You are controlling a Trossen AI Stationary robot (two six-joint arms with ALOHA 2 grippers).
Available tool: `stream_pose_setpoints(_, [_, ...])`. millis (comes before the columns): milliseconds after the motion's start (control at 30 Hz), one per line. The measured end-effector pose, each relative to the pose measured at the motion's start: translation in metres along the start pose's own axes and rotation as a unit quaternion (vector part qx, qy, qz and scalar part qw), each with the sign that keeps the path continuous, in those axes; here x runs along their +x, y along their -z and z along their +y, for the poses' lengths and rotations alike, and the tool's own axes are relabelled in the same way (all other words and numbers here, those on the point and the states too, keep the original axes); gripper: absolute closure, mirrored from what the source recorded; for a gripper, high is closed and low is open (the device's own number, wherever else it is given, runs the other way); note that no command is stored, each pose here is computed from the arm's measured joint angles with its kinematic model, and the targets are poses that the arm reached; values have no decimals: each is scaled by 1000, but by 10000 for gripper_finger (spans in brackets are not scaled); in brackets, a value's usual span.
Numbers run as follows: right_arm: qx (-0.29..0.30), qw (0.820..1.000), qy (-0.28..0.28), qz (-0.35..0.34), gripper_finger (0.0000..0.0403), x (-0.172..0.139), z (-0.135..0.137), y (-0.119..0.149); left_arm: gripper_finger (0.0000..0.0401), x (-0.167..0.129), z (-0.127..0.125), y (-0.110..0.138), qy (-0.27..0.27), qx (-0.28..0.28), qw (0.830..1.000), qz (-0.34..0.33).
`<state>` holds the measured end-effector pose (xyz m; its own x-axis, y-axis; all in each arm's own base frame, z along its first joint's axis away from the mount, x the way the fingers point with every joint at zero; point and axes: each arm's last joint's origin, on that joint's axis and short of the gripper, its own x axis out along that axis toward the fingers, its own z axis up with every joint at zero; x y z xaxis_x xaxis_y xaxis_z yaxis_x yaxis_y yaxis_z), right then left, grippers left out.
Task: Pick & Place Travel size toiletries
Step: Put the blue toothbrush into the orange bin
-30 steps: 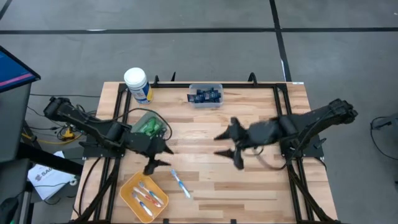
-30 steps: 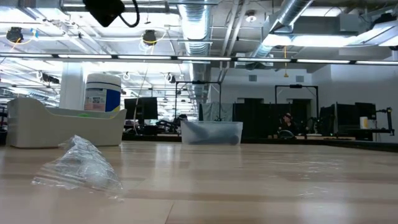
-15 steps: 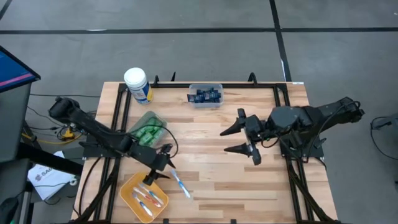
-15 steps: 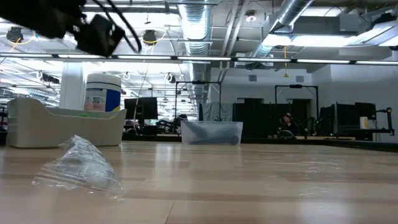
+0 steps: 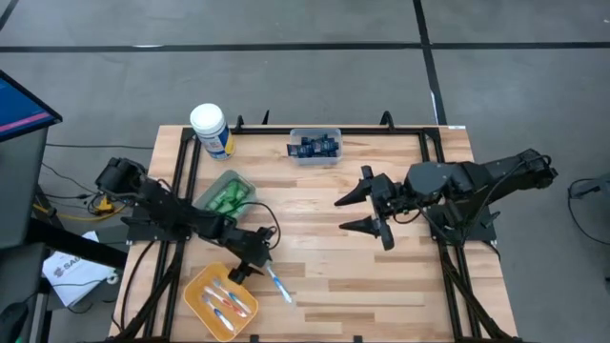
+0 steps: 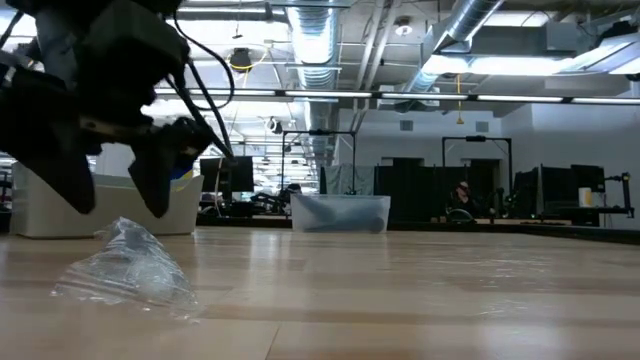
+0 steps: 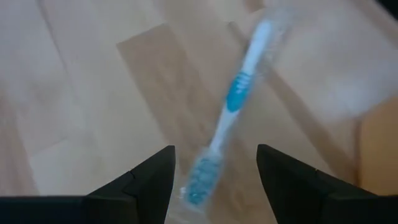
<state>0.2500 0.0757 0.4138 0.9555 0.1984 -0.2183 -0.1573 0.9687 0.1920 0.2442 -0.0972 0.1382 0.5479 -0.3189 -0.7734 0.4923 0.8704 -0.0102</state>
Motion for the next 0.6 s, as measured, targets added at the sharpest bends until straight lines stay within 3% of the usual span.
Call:
stream_pose_setpoints(167, [12, 1000, 0, 5, 150, 0, 0, 1, 178, 5, 9, 3, -4, -14, 1000, 6])
stream_pose_setpoints(300, [12, 1000, -3, 9, 150, 0, 2, 2, 186, 7, 10, 5, 17, 13, 1000, 8])
stream_pose_setpoints(600, [19, 1000, -2, 11, 150, 0, 2, 2, 258, 11, 10, 8, 21, 28, 999, 19])
